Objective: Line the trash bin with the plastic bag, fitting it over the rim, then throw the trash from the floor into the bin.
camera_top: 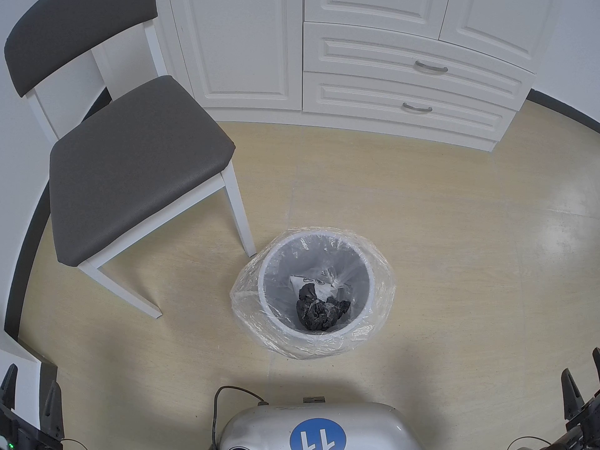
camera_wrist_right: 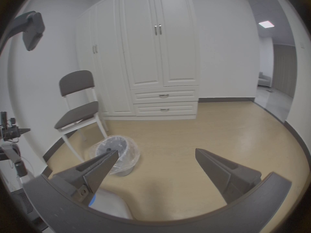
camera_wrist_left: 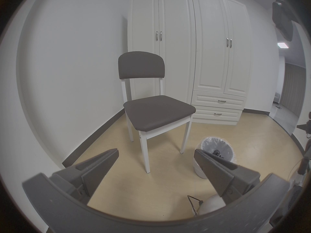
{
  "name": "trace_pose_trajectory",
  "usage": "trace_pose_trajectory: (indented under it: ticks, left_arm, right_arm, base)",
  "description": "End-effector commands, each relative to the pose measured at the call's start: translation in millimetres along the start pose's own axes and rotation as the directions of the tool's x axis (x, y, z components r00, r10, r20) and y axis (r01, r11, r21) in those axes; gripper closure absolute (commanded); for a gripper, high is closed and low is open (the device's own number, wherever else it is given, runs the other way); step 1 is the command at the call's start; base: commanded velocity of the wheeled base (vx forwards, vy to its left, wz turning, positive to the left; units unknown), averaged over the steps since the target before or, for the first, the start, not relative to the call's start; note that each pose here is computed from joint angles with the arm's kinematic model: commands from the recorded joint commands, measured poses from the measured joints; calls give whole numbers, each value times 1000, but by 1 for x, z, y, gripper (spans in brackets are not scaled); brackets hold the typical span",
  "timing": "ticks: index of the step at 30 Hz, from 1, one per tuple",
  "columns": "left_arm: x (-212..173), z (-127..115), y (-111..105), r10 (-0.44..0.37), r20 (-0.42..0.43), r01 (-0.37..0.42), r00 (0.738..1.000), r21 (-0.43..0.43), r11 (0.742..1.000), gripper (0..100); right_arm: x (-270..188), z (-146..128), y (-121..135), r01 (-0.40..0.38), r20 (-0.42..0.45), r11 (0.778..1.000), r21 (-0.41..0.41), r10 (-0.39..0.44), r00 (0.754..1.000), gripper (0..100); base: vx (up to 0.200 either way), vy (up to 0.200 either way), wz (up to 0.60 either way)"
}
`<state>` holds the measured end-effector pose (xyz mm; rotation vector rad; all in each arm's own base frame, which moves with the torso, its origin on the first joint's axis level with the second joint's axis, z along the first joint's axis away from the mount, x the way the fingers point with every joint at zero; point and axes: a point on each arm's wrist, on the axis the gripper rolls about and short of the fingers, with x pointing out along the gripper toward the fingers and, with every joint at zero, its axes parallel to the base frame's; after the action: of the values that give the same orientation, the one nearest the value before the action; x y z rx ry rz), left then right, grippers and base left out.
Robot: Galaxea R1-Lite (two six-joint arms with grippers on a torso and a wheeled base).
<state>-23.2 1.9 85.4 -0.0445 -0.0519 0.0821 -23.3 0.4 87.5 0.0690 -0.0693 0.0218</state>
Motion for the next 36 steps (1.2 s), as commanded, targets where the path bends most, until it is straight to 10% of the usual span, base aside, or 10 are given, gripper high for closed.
trace_pose_trajectory:
  ticks: [1,36]
  left_arm:
    - [0,-5,0,-2,-4,2,1000,-2,1000,0]
    - [0,-10,-1,-82,-55,84,995,31,996,0]
  right_arm:
    - [0,-5,0,10,1,1000,-8,-10,1000,0]
    - [0,-10,-2,56,-48,997,-51,-58,997,0]
  base:
    - [0,0,0]
    - [0,0,0]
